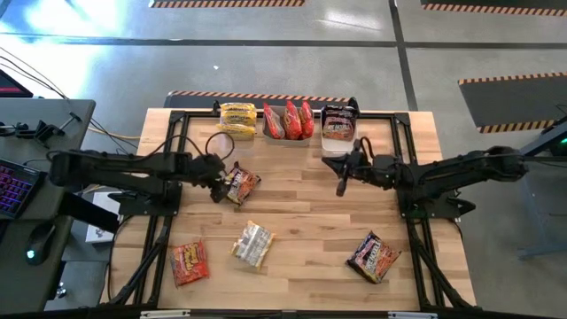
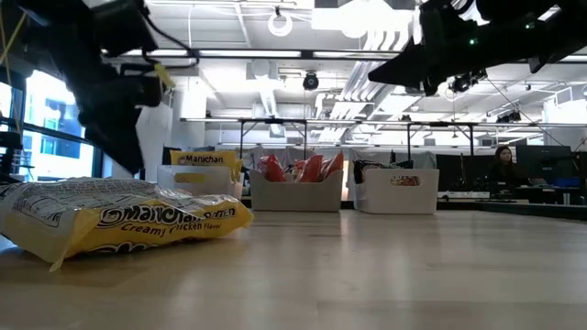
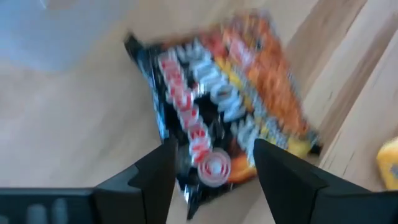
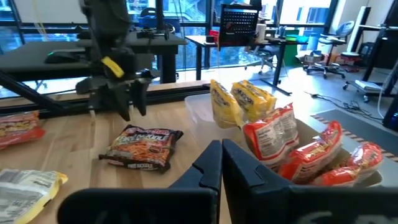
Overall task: Sort Maruchan noodles
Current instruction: Put the top black noodle pack into the white bin
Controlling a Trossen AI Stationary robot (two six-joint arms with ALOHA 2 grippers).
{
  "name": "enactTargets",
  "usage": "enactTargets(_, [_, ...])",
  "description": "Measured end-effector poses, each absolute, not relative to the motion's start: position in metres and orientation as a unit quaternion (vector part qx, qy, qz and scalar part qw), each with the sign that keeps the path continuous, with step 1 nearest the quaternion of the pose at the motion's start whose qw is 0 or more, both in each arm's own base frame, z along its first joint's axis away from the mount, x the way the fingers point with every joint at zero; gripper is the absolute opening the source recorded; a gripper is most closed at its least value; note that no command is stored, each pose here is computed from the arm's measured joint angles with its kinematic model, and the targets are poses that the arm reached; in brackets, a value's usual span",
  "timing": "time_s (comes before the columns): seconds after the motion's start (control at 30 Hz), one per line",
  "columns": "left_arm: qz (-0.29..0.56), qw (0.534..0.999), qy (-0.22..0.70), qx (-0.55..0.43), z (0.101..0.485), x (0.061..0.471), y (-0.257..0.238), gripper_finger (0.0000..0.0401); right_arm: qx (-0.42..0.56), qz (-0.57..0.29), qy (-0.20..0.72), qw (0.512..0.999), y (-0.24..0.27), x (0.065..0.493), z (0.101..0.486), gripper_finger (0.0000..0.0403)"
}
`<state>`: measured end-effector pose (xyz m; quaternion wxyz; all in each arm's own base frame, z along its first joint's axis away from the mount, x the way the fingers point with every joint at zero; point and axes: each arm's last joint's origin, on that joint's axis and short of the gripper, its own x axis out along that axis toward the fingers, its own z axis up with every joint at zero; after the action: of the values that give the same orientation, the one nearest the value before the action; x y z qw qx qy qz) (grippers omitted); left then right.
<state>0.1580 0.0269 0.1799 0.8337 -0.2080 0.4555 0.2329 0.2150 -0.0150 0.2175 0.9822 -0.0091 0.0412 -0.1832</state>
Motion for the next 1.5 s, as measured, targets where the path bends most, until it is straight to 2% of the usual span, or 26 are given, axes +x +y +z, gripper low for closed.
enactTargets(0.23, [0.2,0.83,0.47,-0.224,0.165,0.153,0.029,0.0223,-0.01,-0.177,0.041,0.983,-0.012,0.215,0.217,0.0])
enactTargets(0.57, [0.222,0.789,0.525,-0.229,0.142,0.154,0.029,0.0223,-0.007,-0.177,0.041,0.983,-0.012,0.215,0.217,0.0])
enactTargets(0.73, [0.205,0.778,0.55,-0.222,0.132,0.161,0.029,0.0215,-0.007,-0.177,0.041,0.983,-0.012,0.215,0.217,0.0])
enactTargets(0.87, [0.191,0.777,0.564,-0.202,0.128,0.164,0.029,0.0163,-0.007,-0.177,0.041,0.983,-0.012,0.215,0.217,0.0])
enactTargets(1.07, [0.158,0.811,0.541,-0.156,0.133,0.168,0.024,0.0032,0.006,-0.164,0.039,0.986,-0.012,0.215,0.217,0.0])
enactTargets(1.17, [0.151,0.848,0.497,-0.107,0.144,0.178,0.023,0.001,0.016,-0.163,0.037,0.986,-0.012,0.215,0.217,0.0004])
enactTargets(1.3, [0.12,0.889,0.442,-0.006,0.154,0.191,0.017,0.0011,0.016,-0.158,0.038,0.987,-0.011,0.216,0.217,0.004])
enactTargets(1.5, [0.087,0.909,0.366,0.18,0.168,0.205,0.003,0.0004,0.026,-0.104,0.056,0.993,-0.008,0.223,0.22,0.0153])
